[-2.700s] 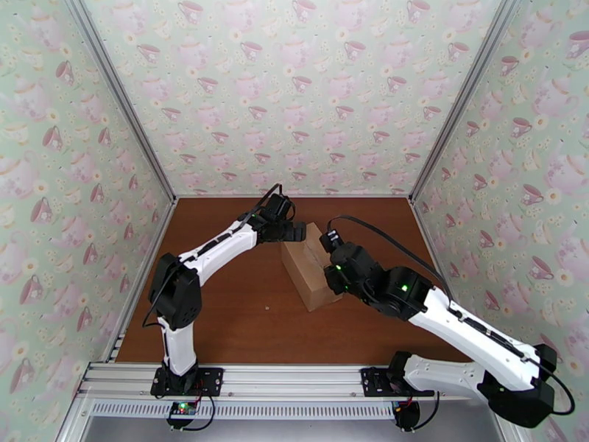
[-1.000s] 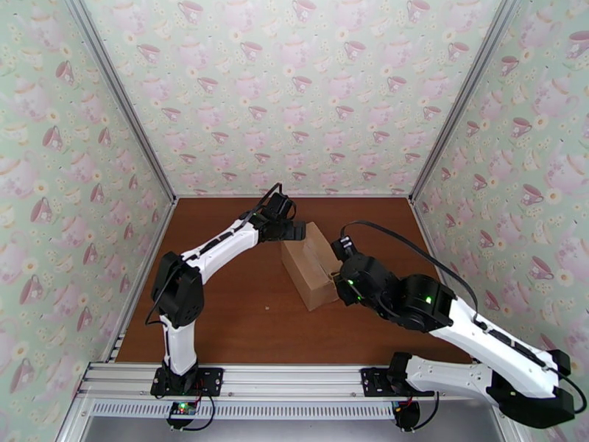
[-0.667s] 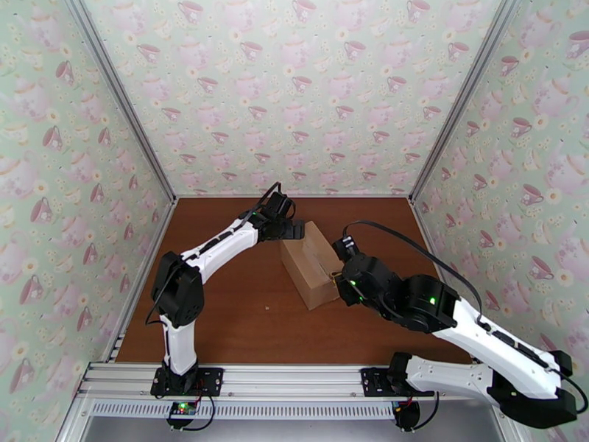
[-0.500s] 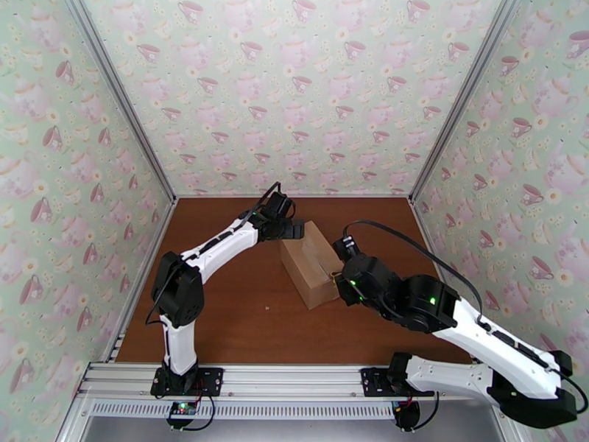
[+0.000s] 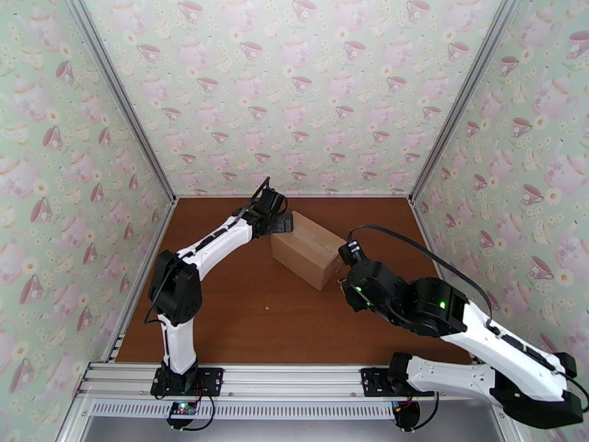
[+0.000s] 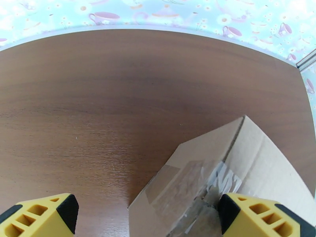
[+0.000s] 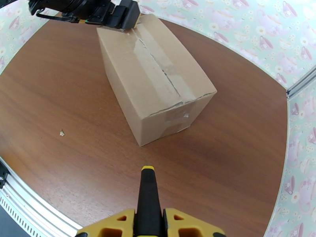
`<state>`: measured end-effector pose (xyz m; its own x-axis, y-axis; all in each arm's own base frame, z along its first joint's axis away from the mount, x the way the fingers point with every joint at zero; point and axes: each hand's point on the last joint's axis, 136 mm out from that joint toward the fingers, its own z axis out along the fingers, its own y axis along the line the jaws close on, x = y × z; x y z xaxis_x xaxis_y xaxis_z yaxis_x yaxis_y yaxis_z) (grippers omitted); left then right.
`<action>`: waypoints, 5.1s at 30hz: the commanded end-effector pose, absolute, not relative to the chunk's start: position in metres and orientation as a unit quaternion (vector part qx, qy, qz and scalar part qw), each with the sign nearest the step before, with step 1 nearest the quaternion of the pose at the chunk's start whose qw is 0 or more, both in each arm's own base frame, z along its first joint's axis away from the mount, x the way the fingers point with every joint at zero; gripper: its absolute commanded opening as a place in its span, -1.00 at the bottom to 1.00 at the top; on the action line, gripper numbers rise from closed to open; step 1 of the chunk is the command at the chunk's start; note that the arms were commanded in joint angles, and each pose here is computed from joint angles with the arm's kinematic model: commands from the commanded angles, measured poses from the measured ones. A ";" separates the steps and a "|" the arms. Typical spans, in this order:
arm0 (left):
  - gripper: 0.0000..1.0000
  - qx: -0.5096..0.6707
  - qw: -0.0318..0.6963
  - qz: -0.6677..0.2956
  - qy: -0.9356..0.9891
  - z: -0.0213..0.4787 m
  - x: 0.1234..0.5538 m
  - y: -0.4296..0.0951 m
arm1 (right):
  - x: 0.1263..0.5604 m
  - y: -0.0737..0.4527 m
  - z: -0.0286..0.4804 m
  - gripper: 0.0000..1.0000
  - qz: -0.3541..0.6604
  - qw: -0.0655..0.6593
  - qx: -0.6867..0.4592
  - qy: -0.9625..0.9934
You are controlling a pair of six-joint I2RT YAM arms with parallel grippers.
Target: Unpack the express box
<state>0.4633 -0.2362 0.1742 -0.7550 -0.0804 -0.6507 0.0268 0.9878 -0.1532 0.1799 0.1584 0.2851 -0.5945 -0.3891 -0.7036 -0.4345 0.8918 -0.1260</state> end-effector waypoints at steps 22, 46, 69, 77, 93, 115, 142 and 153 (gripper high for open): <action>1.00 -0.010 0.412 -0.119 0.903 0.282 0.385 -0.189 | 0.287 0.076 0.286 -1.00 -0.233 0.283 -0.052 0.929; 1.00 -0.028 0.399 -0.136 0.907 0.256 0.374 -0.160 | 0.414 -0.022 0.147 -1.00 -0.445 0.036 -0.020 0.895; 1.00 -0.050 0.398 -0.105 0.910 0.245 0.369 -0.131 | 0.434 0.004 0.107 -0.18 -0.346 0.023 -0.029 0.938; 1.00 -0.048 0.399 -0.088 0.912 0.265 0.356 -0.126 | 0.443 0.040 0.166 0.03 -0.212 0.113 -0.008 0.971; 1.00 -0.040 0.305 -0.175 0.935 0.191 0.338 -0.192 | 0.490 0.132 0.185 0.42 0.065 0.283 -0.012 0.957; 1.00 -0.005 0.300 -0.131 0.945 0.193 0.361 -0.197 | 0.376 0.182 0.169 0.32 0.162 0.293 -0.003 0.942; 1.00 -0.020 0.235 -0.109 0.966 0.127 0.333 -0.200 | 0.321 0.238 0.212 0.36 0.133 0.299 -0.146 0.933; 1.00 -0.030 0.226 -0.089 0.970 0.115 0.323 -0.188 | 0.323 0.267 0.197 0.50 -0.006 0.332 -0.210 0.920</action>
<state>0.3448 -0.2146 0.1573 -0.8403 -0.1433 -0.5228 0.0392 0.9458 -0.3223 0.3143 0.2747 0.1883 -0.7298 -0.3416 -0.5922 -0.4110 0.9114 -0.0192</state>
